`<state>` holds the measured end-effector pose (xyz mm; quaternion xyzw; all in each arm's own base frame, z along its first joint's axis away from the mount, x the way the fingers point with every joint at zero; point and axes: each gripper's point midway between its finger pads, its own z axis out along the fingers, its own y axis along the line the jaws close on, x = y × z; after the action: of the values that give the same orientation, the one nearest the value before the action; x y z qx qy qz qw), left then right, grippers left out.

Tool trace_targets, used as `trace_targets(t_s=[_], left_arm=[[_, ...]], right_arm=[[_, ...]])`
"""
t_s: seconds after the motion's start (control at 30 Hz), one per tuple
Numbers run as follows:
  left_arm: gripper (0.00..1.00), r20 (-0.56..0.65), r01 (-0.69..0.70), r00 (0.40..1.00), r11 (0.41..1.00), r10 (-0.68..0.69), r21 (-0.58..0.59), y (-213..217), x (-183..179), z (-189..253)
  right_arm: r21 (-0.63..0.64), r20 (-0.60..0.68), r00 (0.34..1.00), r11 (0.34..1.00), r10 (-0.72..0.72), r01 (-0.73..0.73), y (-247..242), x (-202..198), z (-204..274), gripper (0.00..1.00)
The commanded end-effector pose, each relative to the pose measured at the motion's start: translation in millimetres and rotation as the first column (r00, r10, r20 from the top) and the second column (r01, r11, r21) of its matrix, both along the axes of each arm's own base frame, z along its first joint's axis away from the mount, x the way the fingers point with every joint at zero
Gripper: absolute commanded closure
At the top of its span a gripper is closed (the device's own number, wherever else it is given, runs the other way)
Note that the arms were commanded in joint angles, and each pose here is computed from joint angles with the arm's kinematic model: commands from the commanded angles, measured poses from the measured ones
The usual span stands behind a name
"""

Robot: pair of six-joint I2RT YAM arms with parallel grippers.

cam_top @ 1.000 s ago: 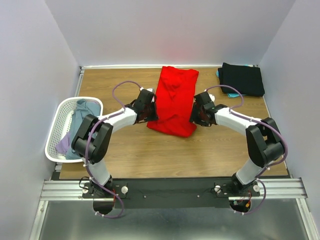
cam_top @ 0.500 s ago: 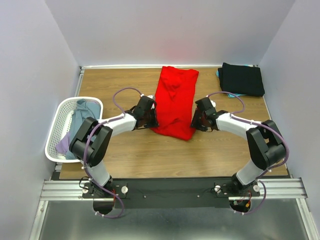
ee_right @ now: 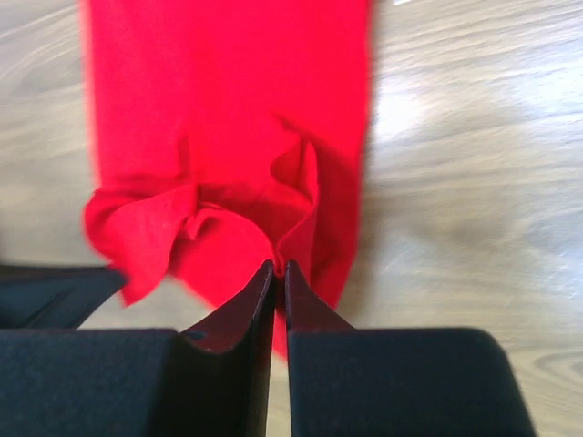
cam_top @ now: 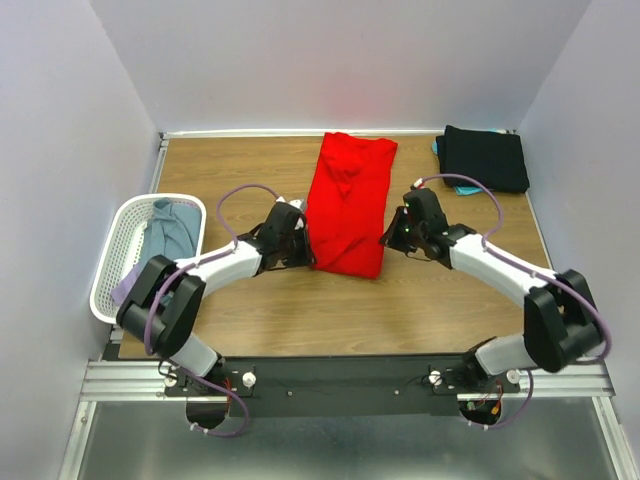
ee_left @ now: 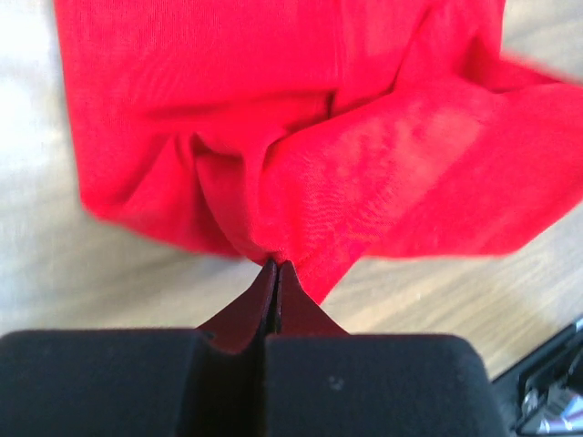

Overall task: Fold and stack the t-shirts
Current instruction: Fold the tshirt

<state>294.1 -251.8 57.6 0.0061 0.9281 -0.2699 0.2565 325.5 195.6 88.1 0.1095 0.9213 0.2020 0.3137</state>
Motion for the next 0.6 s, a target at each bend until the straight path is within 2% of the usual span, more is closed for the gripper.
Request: trace_targets(t_s=[0.0, 0.37, 0.47, 0.57], left_arm=[[1.00, -0.042, 0.012, 0.999, 1.000, -0.012, -0.020, 8, -29, 2], [1.00, -0.158, 0.000, 0.987, 0.998, 0.010, 0.060, 45, -84, -17], [1.00, -0.191, -0.006, 0.981, 0.996, 0.024, 0.092, 56, -97, -23], [1.00, -0.222, -0.013, 0.975, 0.995, 0.035, 0.097, 61, -107, -26]], right_arm=[[0.063, 0.028, 0.991, 0.989, 0.132, -0.134, 16, -29, 13, 0.86], [0.125, -0.021, 0.928, 0.922, 0.371, -0.366, 52, -133, -6, 0.86], [0.129, -0.048, 0.917, 0.913, 0.396, -0.388, 54, -151, -15, 0.83], [0.130, -0.065, 0.898, 0.896, 0.435, -0.425, 53, -170, -23, 0.75]])
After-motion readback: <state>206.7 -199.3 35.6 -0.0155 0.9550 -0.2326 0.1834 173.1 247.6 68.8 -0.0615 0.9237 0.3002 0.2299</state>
